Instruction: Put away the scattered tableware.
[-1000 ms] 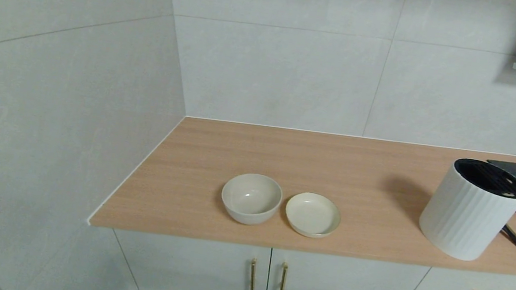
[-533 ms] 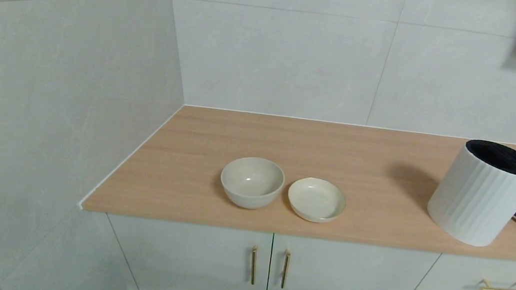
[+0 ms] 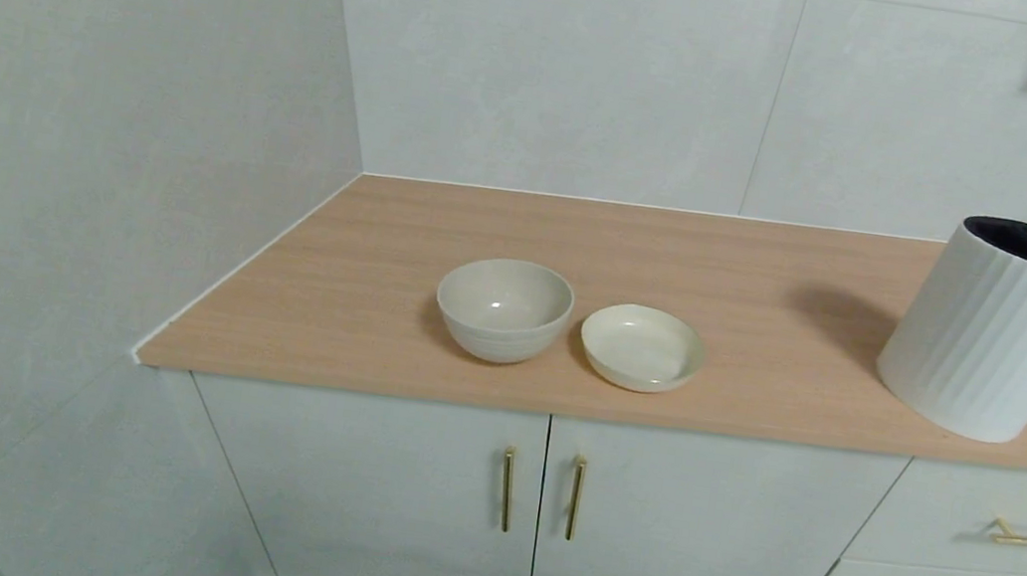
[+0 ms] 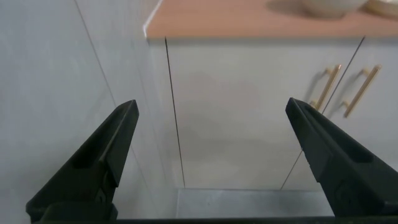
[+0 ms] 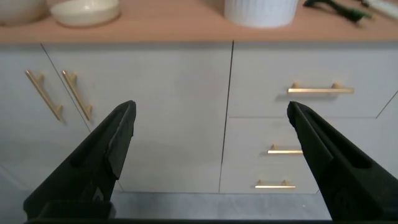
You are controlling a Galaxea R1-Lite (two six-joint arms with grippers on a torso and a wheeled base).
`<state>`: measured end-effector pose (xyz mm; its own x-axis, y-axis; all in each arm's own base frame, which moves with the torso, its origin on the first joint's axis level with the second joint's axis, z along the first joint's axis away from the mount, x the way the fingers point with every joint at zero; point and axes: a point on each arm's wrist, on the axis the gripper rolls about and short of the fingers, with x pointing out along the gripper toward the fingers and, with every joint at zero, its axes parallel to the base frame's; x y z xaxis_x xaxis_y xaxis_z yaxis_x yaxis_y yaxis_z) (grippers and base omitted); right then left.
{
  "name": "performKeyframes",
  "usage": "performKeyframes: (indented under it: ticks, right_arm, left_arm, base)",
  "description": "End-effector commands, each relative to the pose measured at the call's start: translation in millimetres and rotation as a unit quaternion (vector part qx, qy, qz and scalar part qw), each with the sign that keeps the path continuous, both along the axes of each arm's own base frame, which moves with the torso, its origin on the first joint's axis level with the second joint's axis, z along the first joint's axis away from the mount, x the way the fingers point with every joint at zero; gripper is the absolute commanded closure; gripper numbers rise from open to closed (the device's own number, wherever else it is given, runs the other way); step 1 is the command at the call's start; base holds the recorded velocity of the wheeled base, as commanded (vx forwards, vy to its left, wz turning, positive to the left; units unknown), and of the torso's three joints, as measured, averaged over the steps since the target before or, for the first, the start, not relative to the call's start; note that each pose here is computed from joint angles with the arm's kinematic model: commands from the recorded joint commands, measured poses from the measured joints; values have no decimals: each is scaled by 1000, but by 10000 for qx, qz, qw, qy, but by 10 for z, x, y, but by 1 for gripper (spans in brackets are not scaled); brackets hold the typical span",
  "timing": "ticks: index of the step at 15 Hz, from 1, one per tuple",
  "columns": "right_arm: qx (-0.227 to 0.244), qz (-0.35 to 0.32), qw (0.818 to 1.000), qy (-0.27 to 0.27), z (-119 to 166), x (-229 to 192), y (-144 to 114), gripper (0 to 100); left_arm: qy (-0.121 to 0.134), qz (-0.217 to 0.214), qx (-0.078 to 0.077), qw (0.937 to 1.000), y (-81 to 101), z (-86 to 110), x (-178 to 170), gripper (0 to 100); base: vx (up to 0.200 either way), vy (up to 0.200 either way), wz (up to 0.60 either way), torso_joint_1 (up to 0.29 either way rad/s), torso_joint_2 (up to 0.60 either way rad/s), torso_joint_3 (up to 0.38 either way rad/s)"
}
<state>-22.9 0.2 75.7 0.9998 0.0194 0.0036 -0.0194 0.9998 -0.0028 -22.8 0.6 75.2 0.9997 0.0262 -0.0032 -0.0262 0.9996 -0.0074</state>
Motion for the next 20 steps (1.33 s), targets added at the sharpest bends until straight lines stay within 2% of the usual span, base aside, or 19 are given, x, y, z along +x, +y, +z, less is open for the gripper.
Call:
performKeyframes:
  ticks: [1,12,20]
  right_arm:
    - [-2,3,10000,3,1,1,0,0]
    - [-2,3,10000,3,1,1,0,0]
    - [-2,3,10000,3,1,1,0,0]
  left_arm:
    - [-1,7,-1,10000,0,0,0,0]
    - [0,0,7,10000,0,0,0,0]
    - [0,7,7,10000,0,0,0,0]
  base:
    - [0,0,0,-227,505,290]
    - [0,0,0,-188,484,297]
    - [0,0,0,-104,391,281]
